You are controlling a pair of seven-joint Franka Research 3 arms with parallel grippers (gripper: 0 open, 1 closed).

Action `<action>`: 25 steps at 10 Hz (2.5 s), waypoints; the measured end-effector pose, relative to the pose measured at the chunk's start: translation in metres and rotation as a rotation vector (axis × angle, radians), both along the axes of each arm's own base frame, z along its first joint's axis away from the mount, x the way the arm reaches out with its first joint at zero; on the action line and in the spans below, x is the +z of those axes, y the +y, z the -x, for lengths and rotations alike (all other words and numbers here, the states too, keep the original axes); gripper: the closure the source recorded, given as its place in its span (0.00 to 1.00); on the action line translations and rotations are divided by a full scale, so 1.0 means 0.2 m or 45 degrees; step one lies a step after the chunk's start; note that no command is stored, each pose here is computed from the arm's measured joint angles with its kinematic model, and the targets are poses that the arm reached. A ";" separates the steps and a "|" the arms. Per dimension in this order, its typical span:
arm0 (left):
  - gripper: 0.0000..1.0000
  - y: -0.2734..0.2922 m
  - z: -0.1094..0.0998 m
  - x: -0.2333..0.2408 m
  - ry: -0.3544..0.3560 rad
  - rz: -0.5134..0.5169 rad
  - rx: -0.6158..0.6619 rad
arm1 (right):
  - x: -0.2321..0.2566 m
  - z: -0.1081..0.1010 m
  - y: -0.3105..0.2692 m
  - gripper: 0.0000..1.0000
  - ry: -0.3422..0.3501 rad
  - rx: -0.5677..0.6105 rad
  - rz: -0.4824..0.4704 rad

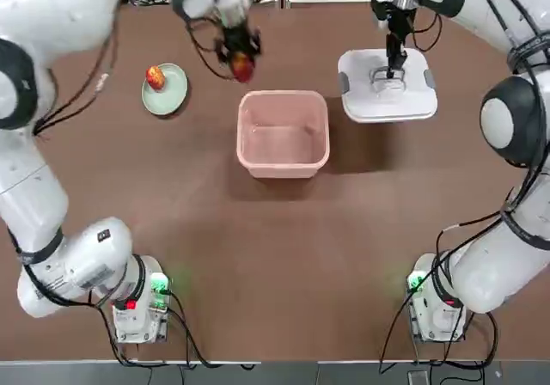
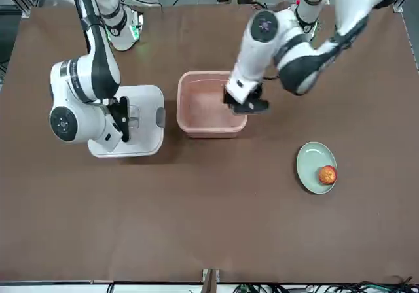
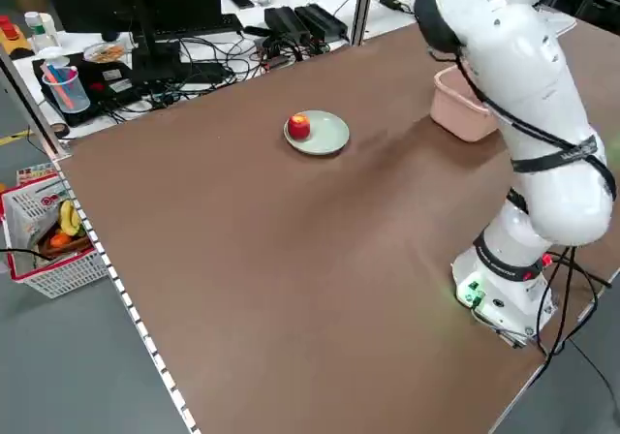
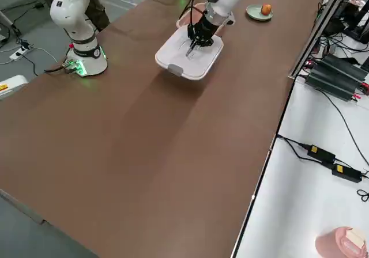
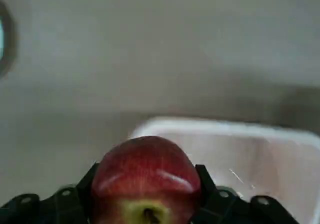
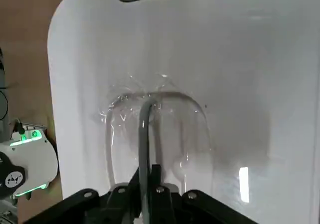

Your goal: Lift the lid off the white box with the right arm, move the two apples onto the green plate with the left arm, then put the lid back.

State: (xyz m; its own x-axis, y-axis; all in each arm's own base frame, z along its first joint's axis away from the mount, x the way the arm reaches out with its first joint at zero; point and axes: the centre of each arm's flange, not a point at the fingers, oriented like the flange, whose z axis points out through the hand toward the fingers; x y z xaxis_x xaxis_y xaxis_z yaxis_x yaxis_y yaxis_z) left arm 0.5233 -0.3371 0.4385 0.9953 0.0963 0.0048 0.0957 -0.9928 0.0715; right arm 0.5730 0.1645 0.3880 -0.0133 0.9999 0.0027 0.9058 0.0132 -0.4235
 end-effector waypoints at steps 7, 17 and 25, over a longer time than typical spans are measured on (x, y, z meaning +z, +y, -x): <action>0.21 1.06 -0.50 -0.57 -0.007 -0.149 0.053 | -0.01 0.16 0.43 0.93 0.028 -0.023 0.018; 0.21 1.42 -0.45 -1.11 0.027 -0.171 0.046 | -0.08 0.65 1.36 0.93 -0.031 -0.090 0.032; 0.00 1.47 -0.46 -1.13 -0.004 -0.198 0.052 | -0.07 0.61 1.60 0.93 -0.101 -0.123 0.018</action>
State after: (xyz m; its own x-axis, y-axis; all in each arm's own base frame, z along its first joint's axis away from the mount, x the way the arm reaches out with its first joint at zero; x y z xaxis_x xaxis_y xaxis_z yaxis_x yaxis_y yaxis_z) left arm 0.6157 -0.0428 0.2130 0.9905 0.1348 0.0260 0.1365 -0.9872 -0.0826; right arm 0.4512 0.4840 0.3734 0.0834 0.9965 -0.0084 0.9334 -0.0811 -0.3496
